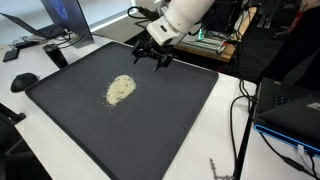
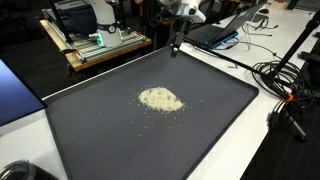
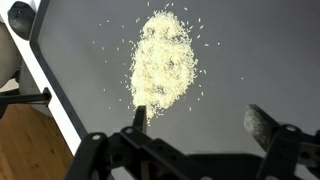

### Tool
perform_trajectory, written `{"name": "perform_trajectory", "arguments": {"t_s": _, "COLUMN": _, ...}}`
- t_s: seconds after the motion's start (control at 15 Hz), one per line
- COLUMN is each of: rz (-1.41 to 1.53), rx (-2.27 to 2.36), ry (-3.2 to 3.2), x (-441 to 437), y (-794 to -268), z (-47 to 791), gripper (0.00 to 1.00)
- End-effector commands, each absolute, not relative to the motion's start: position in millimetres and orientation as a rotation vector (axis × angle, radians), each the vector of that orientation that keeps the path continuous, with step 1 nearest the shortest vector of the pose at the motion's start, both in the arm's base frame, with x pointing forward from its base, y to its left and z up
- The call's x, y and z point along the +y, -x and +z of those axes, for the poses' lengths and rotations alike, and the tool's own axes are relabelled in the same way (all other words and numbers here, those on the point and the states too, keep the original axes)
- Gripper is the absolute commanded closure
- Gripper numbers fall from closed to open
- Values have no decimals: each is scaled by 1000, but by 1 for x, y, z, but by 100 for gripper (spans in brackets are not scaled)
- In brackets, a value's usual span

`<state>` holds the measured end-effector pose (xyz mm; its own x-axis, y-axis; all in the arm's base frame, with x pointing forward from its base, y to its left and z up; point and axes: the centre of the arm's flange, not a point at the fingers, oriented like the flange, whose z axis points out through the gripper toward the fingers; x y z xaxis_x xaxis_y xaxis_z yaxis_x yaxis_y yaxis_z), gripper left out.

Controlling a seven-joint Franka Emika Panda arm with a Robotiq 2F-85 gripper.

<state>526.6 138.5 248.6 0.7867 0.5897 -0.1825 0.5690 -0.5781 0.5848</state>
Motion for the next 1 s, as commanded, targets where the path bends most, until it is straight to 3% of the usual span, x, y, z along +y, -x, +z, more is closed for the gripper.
{"name": "perform_trajectory", "arguments": {"t_s": 0.0, "rz": -3, "rx": 871, "ry": -2298, "x": 149, "y": -567, "z": 245, "gripper": 0}}
{"name": "perform_trajectory", "arguments": {"t_s": 0.93, "rz": -256, "rx": 1034, "ry": -2238, "x": 147, "y": -661, "z": 205, "gripper": 0}}
